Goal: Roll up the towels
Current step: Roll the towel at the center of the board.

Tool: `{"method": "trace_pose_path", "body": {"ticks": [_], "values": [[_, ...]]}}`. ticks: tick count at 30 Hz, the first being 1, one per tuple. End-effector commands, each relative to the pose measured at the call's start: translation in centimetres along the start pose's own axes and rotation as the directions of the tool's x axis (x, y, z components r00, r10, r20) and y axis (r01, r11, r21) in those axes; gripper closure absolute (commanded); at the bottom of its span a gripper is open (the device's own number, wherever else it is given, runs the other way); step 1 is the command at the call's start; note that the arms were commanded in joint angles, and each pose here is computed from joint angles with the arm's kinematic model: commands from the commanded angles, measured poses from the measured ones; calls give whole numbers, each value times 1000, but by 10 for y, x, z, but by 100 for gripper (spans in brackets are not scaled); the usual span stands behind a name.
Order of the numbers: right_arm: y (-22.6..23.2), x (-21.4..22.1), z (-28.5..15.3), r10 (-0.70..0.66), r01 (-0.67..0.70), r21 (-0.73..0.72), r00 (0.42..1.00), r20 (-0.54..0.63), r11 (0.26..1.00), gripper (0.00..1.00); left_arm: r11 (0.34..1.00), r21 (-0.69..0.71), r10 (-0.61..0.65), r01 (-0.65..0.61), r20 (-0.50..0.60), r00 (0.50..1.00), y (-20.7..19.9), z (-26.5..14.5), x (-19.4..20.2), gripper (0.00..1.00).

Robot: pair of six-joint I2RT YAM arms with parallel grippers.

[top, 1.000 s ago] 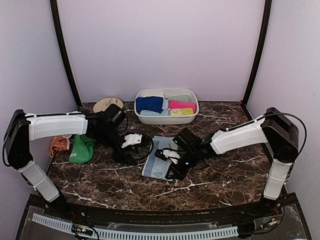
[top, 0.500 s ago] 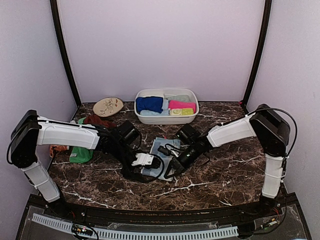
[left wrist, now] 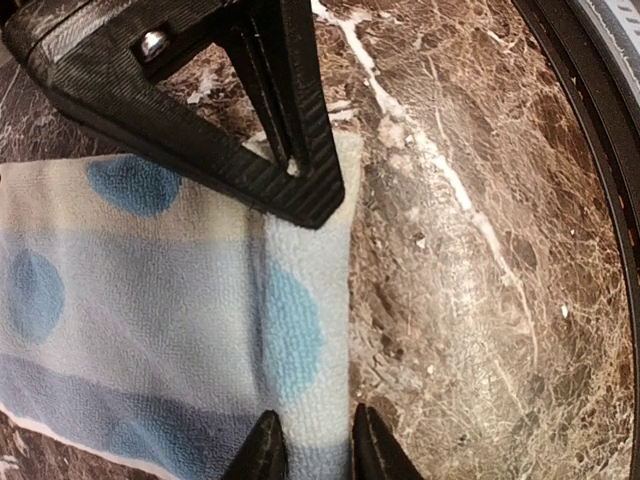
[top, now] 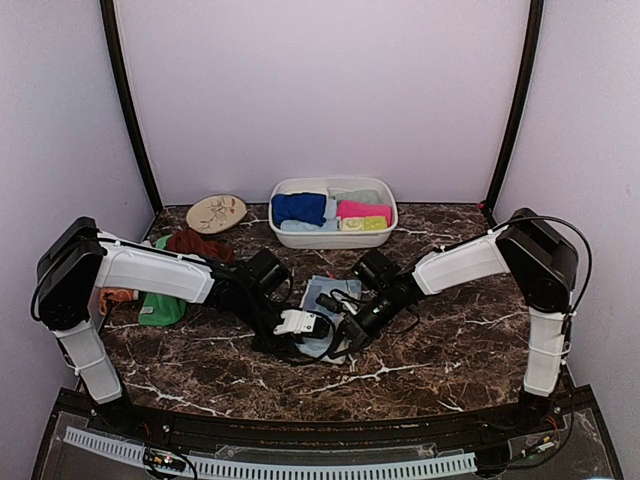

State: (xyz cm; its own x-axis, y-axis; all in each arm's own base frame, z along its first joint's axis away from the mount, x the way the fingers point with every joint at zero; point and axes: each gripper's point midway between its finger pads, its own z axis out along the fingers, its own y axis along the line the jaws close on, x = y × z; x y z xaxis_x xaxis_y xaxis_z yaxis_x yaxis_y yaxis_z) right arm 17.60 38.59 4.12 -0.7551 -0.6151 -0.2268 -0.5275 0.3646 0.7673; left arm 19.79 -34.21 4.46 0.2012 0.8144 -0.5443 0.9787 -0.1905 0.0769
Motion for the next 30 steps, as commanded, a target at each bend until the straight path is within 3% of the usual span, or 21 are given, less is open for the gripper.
{"method": "trace_pose_path", "body": {"ticks": [1,4,6,7,8,9,15,17,19,22,24,28,30], "values": [[4,-13,-7,-12,12,-3,999,41,1000,95,997,27,-79,79,19,997,4,-2,-7,76],[2,-20,-15,-39,35,44,995,90,998,82,986,86,-145,142,38,989,0,-3,-9,78],[2,-28,-26,-72,58,90,985,159,994,64,969,146,-203,197,28,979,-4,-3,-6,80],[2,-32,-35,-80,58,112,976,201,992,46,957,180,-236,228,28,971,-4,-4,-6,81],[-2,-35,-43,-88,54,144,966,242,988,4,941,213,-274,263,23,961,-4,-4,-5,81],[-6,-36,-52,-95,46,181,957,274,982,0,925,241,-309,293,28,951,-2,-7,-7,80],[-22,-48,-117,-228,-19,506,877,422,862,0,868,311,-403,387,-14,915,4,-1,4,82],[-31,-50,-143,-218,-124,557,834,507,821,0,854,328,-420,404,-26,907,4,1,3,83],[-33,-50,-158,-199,-173,533,798,569,829,0,842,340,-433,419,-38,901,4,3,3,85],[-9,-51,-156,-212,-47,380,762,612,924,0,831,344,-447,437,-53,893,5,5,5,84],[8,-46,-148,-289,71,355,738,609,932,0,818,352,-464,455,-64,883,6,6,5,84],[12,-26,-127,-557,211,624,710,431,753,7,784,398,-494,476,-65,867,5,4,-1,85],[26,-11,-114,-669,316,675,653,355,667,9,765,423,-507,485,-68,859,3,2,-2,85]]}}
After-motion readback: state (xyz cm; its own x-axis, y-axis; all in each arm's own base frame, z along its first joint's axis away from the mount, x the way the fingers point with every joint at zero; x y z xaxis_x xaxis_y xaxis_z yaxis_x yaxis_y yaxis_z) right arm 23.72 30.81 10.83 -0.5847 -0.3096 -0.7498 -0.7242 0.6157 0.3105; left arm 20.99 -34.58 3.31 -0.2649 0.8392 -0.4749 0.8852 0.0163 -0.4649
